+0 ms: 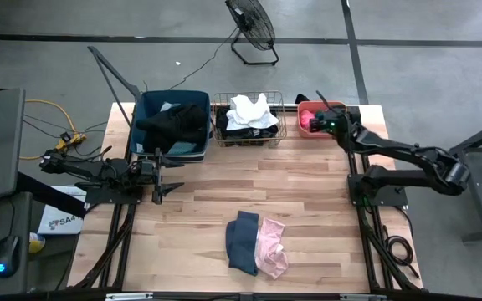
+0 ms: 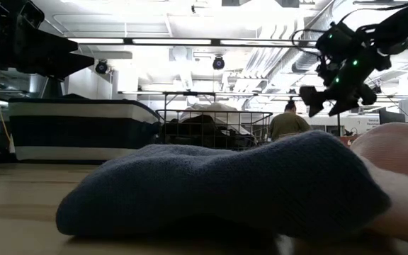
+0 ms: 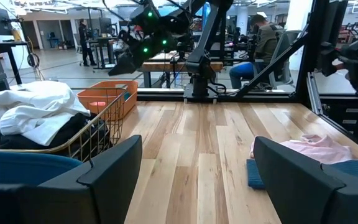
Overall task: Pick & Place Cloths
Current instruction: Put the pink sock into the orange bin
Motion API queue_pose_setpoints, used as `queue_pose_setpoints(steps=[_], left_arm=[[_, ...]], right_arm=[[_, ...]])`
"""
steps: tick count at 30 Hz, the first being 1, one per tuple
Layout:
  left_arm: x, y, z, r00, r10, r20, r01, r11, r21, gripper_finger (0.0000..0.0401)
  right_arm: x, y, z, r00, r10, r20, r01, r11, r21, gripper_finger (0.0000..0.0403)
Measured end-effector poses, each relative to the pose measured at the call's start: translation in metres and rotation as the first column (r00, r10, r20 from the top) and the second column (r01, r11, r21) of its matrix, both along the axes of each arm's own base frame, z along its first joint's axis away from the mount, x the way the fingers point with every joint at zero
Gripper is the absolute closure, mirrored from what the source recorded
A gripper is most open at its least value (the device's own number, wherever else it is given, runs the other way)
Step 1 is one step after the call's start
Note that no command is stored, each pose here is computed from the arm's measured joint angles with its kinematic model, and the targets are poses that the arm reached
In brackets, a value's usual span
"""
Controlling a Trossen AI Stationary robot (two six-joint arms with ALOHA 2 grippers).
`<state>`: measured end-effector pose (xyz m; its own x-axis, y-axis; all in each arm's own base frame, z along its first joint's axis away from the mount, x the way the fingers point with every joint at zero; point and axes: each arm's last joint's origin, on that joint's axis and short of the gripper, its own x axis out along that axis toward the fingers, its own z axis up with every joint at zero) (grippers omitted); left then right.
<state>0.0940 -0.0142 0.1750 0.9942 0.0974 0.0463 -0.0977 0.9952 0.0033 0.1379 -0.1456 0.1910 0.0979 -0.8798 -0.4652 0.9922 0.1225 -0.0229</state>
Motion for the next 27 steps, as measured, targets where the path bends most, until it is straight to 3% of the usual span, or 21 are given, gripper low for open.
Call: queue_pose_setpoints(steps=[5,8,15,18,21,24,27], left_arm=[[0.000,0.000,0.000,1.000,0.000,0.000,0.000,1.000,0.000,0.0101],[0.000,0.000,0.000,1.000,0.000,0.000,0.000,1.000,0.000,0.0101],[0.000,0.000,0.000,1.000,-0.001,0.000,0.001,1.000,0.000,0.0101],[0.000,0.000,0.000,1.000,-0.001,0.000,0.001,1.000,0.000,0.0101],[0.000,0.000,0.000,1.000,0.000,0.000,0.000,1.000,0.000,0.0101],[0.000,0.000,0.000,1.000,0.000,0.000,0.000,1.000,0.000,0.0101],[0.000,0.000,0.000,1.000,-0.001,0.000,0.001,1.000,0.000,0.0101]], right_arm=[[0.001,0.010,0.013,0.973,0.186,0.138,-0.190,0.981,0.020,0.0130],[0.005,0.019,0.019,0.901,0.360,0.243,-0.381,0.924,0.042,0.0132],[0.022,0.047,0.024,0.633,0.663,0.401,-0.743,0.665,0.074,0.0133],[0.031,0.064,0.022,0.509,0.737,0.444,-0.846,0.522,0.105,0.0133],[0.038,0.084,0.020,0.418,0.783,0.461,-0.904,0.408,0.127,0.0133],[0.044,0.105,0.020,0.340,0.826,0.450,-0.939,0.320,0.122,0.0133],[0.049,0.126,0.021,0.281,0.865,0.416,-0.960,0.261,0.106,0.0133]])
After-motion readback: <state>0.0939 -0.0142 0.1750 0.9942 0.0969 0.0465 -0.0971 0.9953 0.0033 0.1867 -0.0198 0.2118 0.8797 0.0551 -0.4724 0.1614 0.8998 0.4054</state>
